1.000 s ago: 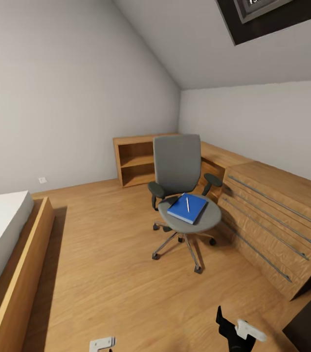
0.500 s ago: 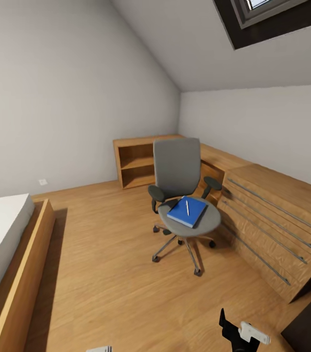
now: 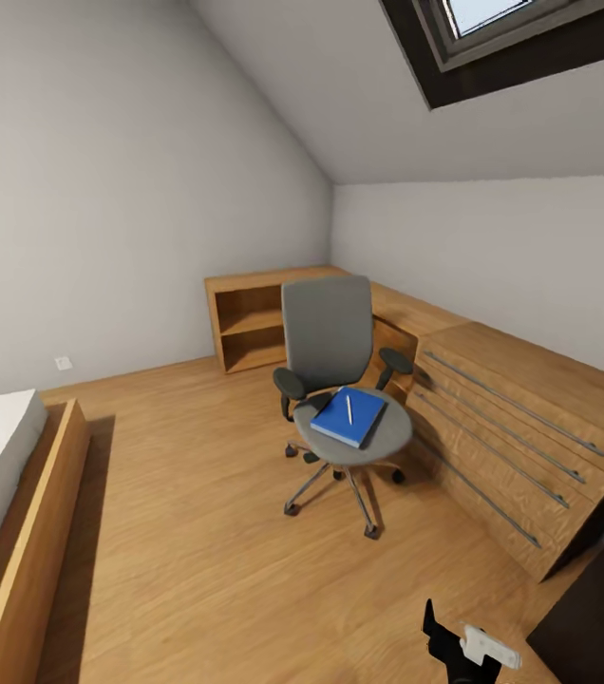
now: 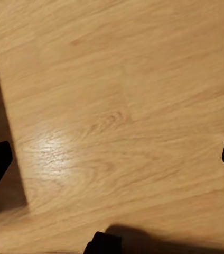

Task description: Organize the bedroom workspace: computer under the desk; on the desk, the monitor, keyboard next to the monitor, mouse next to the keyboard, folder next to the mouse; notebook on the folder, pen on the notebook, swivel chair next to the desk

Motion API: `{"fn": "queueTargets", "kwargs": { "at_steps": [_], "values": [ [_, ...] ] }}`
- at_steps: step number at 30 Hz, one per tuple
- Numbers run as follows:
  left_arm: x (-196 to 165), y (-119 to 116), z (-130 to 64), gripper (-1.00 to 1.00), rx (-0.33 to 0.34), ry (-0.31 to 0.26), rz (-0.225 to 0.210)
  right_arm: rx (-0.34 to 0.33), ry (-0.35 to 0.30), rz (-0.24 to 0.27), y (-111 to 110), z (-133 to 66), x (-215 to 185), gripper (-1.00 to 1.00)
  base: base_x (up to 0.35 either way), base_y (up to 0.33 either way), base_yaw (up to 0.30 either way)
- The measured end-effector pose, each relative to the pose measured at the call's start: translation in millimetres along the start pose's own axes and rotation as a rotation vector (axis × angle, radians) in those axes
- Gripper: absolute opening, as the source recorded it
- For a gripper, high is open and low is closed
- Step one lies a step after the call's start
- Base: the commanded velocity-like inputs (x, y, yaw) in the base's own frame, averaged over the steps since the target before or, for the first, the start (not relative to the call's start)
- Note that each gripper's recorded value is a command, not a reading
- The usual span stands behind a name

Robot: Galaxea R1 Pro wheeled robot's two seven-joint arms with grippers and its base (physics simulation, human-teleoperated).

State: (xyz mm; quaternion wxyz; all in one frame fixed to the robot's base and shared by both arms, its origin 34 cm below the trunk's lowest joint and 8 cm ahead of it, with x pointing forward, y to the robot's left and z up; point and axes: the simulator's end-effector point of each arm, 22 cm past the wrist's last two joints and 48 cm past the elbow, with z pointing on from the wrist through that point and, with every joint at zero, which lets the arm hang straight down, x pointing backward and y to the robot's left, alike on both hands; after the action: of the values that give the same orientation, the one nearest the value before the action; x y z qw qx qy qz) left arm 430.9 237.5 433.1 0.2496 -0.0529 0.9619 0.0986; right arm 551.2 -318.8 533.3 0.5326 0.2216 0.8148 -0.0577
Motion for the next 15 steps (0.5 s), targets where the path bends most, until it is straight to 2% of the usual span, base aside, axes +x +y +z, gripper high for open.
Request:
{"fn": "queueTargets", "kwargs": {
  "at_steps": [15],
  "values": [
    [-9.6, -3.5, -23.7, 1.00, 0.037, 0.003, 0.044, -0.036, 0.003, -0.015, 19.1, -12.1, -23.4, 1.00, 0.000, 0.000, -0.280]
  ]
}}
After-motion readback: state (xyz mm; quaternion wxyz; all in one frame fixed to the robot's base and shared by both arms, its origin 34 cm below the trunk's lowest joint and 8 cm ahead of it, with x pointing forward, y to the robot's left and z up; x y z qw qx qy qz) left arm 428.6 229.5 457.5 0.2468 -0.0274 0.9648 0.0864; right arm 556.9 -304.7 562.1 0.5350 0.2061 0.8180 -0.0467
